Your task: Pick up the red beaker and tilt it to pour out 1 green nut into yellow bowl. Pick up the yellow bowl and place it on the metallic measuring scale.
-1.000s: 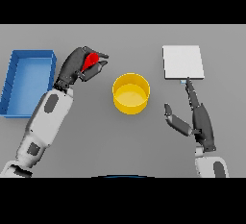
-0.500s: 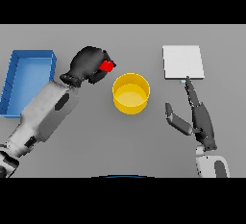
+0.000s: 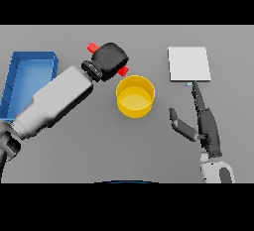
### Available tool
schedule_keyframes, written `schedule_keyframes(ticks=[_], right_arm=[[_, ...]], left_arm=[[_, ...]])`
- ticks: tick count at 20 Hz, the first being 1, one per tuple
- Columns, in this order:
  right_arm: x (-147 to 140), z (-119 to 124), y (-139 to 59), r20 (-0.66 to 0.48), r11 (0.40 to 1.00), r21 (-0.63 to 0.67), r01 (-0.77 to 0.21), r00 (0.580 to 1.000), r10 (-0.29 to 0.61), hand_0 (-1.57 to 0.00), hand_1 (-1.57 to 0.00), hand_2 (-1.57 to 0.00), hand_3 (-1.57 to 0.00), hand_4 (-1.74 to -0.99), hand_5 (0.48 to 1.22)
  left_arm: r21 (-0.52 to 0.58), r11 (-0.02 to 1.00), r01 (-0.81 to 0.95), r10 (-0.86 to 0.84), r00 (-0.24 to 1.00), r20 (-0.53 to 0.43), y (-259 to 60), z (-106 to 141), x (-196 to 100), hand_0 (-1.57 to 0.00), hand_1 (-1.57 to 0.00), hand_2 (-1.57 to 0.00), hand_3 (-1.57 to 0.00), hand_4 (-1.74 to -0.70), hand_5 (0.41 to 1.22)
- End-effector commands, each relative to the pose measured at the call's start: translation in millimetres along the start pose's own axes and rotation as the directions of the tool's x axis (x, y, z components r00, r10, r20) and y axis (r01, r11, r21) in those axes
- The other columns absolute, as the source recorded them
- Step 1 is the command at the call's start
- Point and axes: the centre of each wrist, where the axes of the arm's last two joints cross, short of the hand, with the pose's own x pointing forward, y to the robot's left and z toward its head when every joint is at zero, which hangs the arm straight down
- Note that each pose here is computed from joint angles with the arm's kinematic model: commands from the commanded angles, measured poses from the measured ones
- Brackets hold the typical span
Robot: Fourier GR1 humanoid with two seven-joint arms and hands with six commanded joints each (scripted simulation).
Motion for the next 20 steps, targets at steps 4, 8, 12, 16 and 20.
schedule_keyframes(ticks=[4,8,12,16,20], right_arm=[[1.1,-2.8,2.8,-0.006,1.000,-0.013,0.008,1.000,-0.008,0.00,0.00,0.00,0.00,-1.198,0.650],[1.3,-3.5,0.7,0.013,1.000,-0.015,-0.013,1.000,0.013,0.00,0.00,0.00,0.00,-1.191,0.649],[3.8,-3.9,1.4,0.018,1.000,-0.025,-0.005,1.000,0.006,0.00,0.00,0.00,0.00,-1.180,0.630],[0.9,-5.4,-2.2,-0.006,1.000,-0.020,-0.008,1.000,0.008,0.00,0.00,0.00,0.00,-1.164,0.625],[1.8,-5.9,-0.5,0.000,0.999,-0.019,-0.041,0.999,0.041,0.00,0.00,0.00,0.00,-1.157,0.629]], left_arm=[[-0.076,0.984,0.158,-0.154,0.987,0.054,11.3,-11.8,14.8,-1.57,-1.57,-1.57,-1.57,-1.71,1.218],[-0.127,0.933,0.337,-0.331,0.941,0.066,18.4,-16.6,23.8,-1.57,-1.57,-1.57,-1.57,-1.73,1.220],[-0.133,0.868,0.478,-0.465,0.877,0.120,19.8,-23.7,25.9,-1.57,-1.57,-1.57,-1.57,-1.74,1.220],[-0.113,0.756,0.645,-0.625,0.763,0.167,25.7,-26.7,35.8,-1.57,-1.57,-1.57,-1.57,-1.74,1.221],[-0.099,0.669,0.737,-0.716,0.674,0.181,25.6,-33.0,47.8,-1.57,-1.57,-1.57,-1.57,-1.73,1.221]])
